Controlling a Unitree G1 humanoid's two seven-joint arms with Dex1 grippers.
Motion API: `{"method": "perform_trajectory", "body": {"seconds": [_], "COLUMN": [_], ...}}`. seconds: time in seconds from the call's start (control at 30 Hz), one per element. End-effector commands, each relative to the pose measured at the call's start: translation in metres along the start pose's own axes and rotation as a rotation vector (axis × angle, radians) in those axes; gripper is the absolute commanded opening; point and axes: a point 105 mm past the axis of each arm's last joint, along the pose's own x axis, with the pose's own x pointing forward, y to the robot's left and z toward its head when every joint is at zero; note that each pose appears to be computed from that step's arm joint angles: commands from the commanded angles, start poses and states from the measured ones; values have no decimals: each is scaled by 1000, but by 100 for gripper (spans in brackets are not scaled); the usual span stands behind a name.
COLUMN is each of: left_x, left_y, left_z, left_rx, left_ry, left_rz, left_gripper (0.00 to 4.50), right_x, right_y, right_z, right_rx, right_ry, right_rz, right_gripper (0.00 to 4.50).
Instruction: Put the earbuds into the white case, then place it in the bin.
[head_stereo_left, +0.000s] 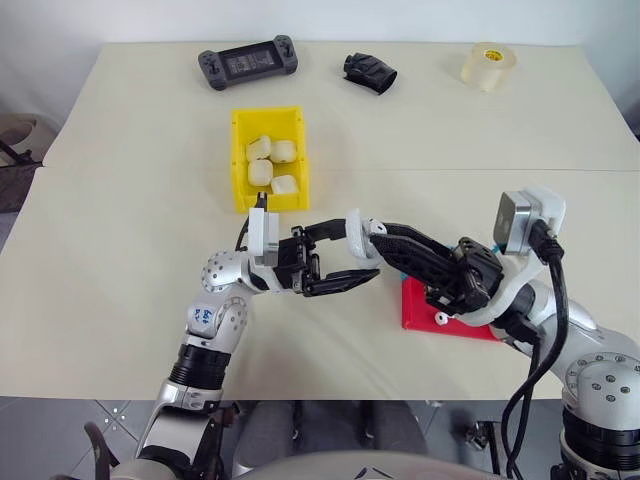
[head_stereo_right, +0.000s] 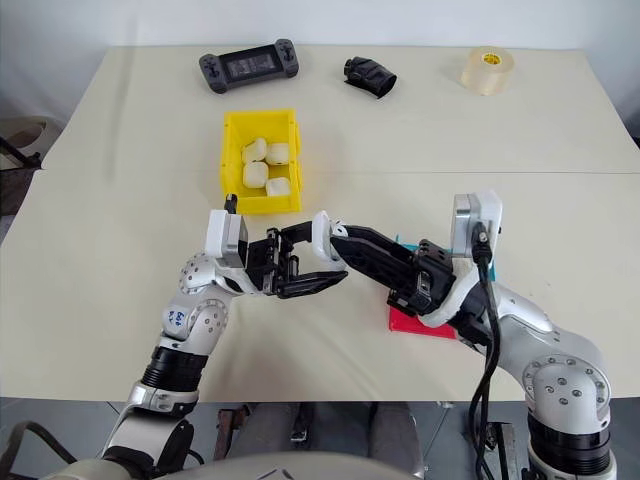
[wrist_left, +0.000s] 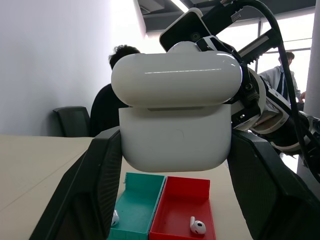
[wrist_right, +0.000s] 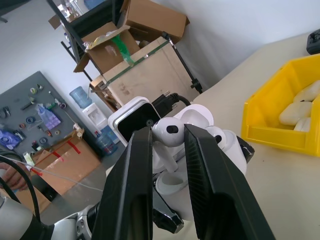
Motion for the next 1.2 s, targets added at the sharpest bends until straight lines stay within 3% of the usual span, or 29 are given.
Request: {"method": "perform_trajectory", "body": {"seconds": [0.03,0.53,0.77,0.83,0.97,1.07,1.2], "left_x": [3,2,1,-3,-15,-23,-26], "left_y": [-1,2,2,6,15,22,30], "left_z": [9,11,11,6,-11,-17,-22], "left_rx": [40,55,57,76,182,250,303], "left_ry": [-14,-18,-1,73,334,521,653], "left_rz": [-18,-7,-9,3,-6,-38,-46], "left_gripper": [277,277,277,277,277,277,277], "right_x": [2,-3,-7,-17,-35,-37,-26], "right_y": [10,-2,-3,-7,-15,-14,-8], "right_z": [-5,-18,-15,-8,0,3,2], "right_rx": [-19,-23,-91,-141,-233,-274,-326], "right_ry": [19,61,89,94,163,209,249], "right_rz": [37,-4,-11,-37,-87,-77,-29], "right_gripper": [63,63,287,352,352,285,147]}}
